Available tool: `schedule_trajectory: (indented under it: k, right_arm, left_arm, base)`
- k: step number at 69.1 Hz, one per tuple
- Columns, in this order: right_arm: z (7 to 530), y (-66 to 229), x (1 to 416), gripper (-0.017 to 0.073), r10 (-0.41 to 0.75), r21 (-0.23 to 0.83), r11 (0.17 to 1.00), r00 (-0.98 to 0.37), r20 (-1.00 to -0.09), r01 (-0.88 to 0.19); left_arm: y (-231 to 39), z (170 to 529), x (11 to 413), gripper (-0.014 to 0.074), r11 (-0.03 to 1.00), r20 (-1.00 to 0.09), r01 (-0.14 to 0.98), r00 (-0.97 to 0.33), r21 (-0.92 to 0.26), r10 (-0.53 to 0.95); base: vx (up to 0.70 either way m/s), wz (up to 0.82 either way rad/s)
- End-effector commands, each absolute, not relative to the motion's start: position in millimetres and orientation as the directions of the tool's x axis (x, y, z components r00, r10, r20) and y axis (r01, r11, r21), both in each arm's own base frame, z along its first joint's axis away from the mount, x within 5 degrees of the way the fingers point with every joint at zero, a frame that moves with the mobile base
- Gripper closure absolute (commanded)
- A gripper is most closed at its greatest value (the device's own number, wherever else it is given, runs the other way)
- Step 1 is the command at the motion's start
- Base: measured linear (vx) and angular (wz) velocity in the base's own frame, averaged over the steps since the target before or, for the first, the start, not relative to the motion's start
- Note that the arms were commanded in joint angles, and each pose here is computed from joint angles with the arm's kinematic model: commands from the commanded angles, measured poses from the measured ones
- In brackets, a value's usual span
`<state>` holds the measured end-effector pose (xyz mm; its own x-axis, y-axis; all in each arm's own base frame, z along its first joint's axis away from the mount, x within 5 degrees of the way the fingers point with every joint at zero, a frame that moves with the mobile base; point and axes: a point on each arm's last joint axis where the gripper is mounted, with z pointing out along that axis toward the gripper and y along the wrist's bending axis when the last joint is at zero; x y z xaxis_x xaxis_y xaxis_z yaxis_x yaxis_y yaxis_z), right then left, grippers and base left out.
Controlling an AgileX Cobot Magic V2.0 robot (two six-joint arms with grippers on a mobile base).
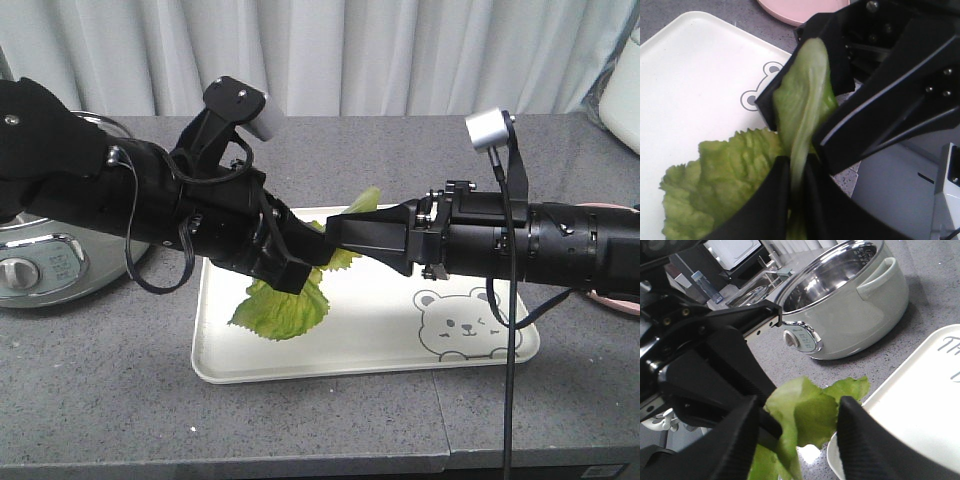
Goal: Transfer vegetables to tray and serve
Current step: 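Bring the right gripper to the leaf and grasp it from the left gripper, then release the leaf from the left gripper and carry it toward the pink plate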
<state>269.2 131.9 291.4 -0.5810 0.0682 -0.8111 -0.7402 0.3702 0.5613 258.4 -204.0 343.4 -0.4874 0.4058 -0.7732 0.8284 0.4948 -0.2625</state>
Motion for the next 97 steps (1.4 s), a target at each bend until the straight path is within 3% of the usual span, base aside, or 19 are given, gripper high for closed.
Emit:
schedule_trajectory:
  k: [1,24,35,45,59,69,89,97]
  right_arm:
    - [318.1,131.2,271.2,0.0331,0.19,0.558,0.337,-0.525,-0.83,-0.759]
    - [317.2,130.5,272.7,0.0555,0.187,0.544,0.358,-0.513,-0.838,-0.758]
    - [317.1,130.4,272.8,0.0569,0.185,0.54,0.361,-0.509,-0.84,-0.76]
    - [317.1,130.4,272.9,0.0568,0.185,0.539,0.363,-0.508,-0.841,-0.76]
    - [316.5,130.1,272.9,0.0565,0.176,0.532,0.373,-0.505,-0.845,-0.76]
    - [319.6,126.3,272.1,0.0565,0.107,0.462,0.462,-0.47,-0.876,-0.757]
    - [354.5,100.5,262.9,0.0565,-0.091,0.224,0.744,-0.427,-0.9,-0.63]
    - [368.3,86.3,260.5,0.0565,-0.155,0.17,0.82,-0.498,-0.853,-0.546]
  left_arm:
    - [-204.0,367.2,252.4,0.0601,0.486,-0.825,0.829,-0.465,-0.277,0.322]
    - [-204.1,367.2,252.3,0.0596,0.485,-0.824,0.829,-0.466,-0.278,0.323]
    - [-204.0,367.2,252.4,0.0551,0.487,-0.824,0.828,-0.467,-0.28,0.321]
    - [-204.1,367.3,252.4,0.0416,0.488,-0.822,0.825,-0.472,-0.285,0.318]
    - [-203.7,368.2,252.1,0.0129,0.491,-0.824,0.824,-0.471,-0.284,0.314]
    - [-200.8,373.8,250.5,0.0044,0.495,-0.835,0.835,-0.437,-0.239,0.334]
    - [-186.9,384.2,245.2,0.0071,0.553,-0.827,0.825,-0.389,-0.116,0.406]
    - [-185.8,383.0,245.5,0.0085,0.561,-0.819,0.82,-0.396,-0.111,0.416]
  base:
    - [0.0,0.0]
    - [0.0,0.0]
    - [0.0,0.0]
    - [0.0,0.0]
    - [0.0,0.0]
    - [0.0,0.0]
    - [0.0,0.0]
    - [0.0,0.0]
